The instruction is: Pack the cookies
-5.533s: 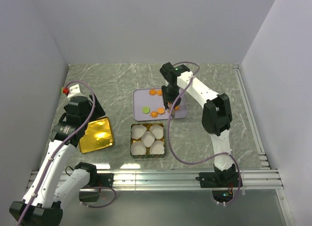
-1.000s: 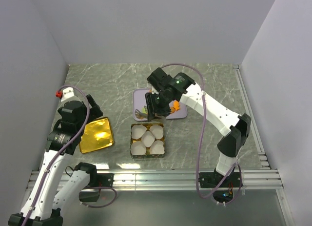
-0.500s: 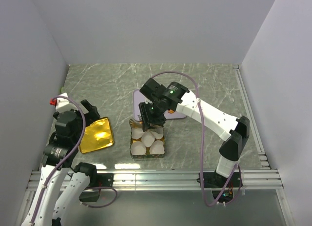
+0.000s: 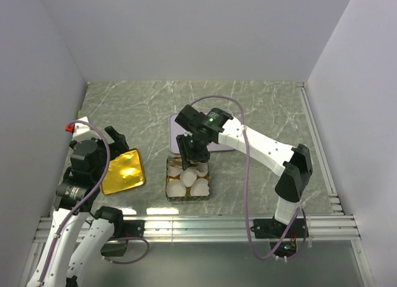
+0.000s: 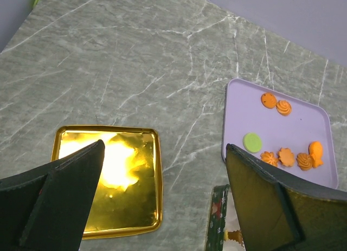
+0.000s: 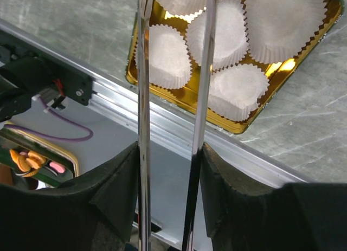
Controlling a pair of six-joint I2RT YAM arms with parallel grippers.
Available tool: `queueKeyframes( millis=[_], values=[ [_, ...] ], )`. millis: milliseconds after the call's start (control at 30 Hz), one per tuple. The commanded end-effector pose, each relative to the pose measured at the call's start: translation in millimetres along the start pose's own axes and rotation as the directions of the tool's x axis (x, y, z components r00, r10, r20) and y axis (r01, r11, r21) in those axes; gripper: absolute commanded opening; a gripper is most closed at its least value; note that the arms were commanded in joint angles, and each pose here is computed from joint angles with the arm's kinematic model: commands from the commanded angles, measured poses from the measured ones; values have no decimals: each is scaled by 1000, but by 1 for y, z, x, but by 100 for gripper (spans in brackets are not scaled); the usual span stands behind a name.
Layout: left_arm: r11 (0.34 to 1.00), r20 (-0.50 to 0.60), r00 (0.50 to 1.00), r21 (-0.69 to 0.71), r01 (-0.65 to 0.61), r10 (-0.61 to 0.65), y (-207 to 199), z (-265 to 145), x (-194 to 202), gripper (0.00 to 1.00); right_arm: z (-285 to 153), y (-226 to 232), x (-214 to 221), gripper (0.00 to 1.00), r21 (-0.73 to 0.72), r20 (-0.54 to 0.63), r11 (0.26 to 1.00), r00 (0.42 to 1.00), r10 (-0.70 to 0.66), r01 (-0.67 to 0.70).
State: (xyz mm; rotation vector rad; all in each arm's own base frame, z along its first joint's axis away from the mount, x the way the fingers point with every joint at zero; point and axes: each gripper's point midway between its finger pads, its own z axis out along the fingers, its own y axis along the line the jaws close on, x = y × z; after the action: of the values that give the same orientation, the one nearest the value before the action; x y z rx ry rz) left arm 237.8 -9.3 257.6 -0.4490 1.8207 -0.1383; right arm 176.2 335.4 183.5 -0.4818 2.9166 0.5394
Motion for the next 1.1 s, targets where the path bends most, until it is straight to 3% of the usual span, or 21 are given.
queueKeyframes(
  millis=[0, 267, 467, 800, 1067],
  values=[
    [999, 14, 1000, 36, -12, 11, -7, 1, -4, 100, 4, 7, -8, 52, -17, 32, 1000, 999, 0, 1],
    [999, 16, 1000, 35, -11, 11, -7, 0, -4, 99, 5, 9, -12, 61, -13, 36, 1000, 999, 3, -2],
    [999, 18, 1000, 38, -11, 10, -7, 0, -5, 99, -2, 8, -16, 61, 6, 50, 1000, 999, -2, 2],
    [1000, 21, 1000, 31, -7, 7, -6, -2, -6, 99, -52, 11, -44, 61, 1, 153, 1000, 988, 3, -4],
    [999, 20, 1000, 31, -8, 7, -6, -2, -5, 99, -49, -8, -60, 62, 51, 156, 999, 988, 7, -15]
  ],
)
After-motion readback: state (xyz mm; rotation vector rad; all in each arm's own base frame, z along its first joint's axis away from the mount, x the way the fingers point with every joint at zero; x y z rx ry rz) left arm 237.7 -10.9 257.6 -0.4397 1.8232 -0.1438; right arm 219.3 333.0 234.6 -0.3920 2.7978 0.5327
